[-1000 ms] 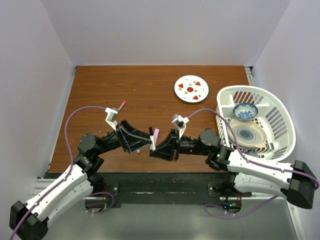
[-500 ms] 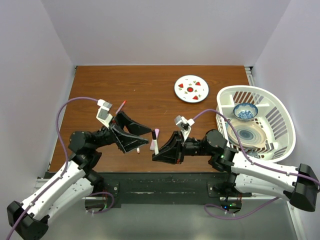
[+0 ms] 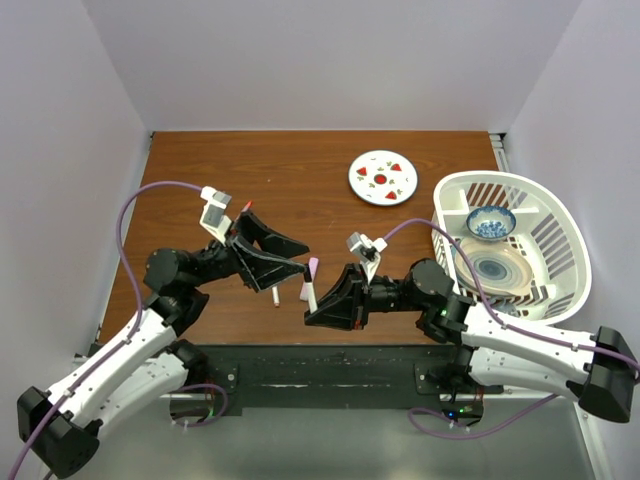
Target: Insert the pens into the pen caps
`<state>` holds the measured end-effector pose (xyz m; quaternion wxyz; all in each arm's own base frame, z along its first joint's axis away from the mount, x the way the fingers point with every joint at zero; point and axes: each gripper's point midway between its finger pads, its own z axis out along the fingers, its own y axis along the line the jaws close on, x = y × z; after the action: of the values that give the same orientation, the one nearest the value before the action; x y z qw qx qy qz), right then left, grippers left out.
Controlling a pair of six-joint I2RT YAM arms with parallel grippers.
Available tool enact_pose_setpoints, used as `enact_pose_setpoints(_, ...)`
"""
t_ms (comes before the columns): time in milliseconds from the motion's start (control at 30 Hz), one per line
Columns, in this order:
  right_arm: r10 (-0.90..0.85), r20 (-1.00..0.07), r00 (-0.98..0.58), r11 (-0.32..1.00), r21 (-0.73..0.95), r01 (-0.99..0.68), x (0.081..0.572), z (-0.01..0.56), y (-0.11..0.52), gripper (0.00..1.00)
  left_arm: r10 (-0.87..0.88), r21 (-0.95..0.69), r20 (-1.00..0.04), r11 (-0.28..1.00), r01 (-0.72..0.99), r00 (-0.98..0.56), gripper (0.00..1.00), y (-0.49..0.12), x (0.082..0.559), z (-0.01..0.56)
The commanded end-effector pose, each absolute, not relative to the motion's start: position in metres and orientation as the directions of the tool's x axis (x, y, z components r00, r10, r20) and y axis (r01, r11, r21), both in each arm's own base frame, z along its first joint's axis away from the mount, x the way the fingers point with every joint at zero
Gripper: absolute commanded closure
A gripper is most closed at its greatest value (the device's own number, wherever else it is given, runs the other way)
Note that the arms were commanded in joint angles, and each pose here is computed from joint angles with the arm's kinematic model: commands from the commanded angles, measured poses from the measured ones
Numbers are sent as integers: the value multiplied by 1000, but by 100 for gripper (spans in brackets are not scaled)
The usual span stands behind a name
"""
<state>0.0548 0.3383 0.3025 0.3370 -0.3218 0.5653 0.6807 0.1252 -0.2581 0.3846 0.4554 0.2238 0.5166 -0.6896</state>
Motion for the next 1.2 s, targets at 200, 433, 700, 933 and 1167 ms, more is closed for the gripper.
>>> enact_pose_setpoints(200,108,-819,-563,-164,544,-823,55,312,344,100,-423,-454,-774,-145,879,-470,46,-256,112,395)
enact_pose_setpoints(433,102,-813,-573,-164,554,-816,57,312,349,100,-400,-462,-781,-148,874,-480,54,-258,112,383)
enact_pose_setpoints(700,114,-810,-576,-165,556,-815,58,312,348,100,-382,-466,-791,-132,875,-479,65,-259,112,376)
enact_pose_setpoints(933,130,-810,-572,-183,547,-817,56,320,346,100,-393,-458,-784,-157,875,-481,100,-257,108,377)
enact_pose_setpoints(1167,280,-774,-569,-318,484,-815,50,370,340,100,-438,-435,-695,-375,819,-570,100,-237,73,386)
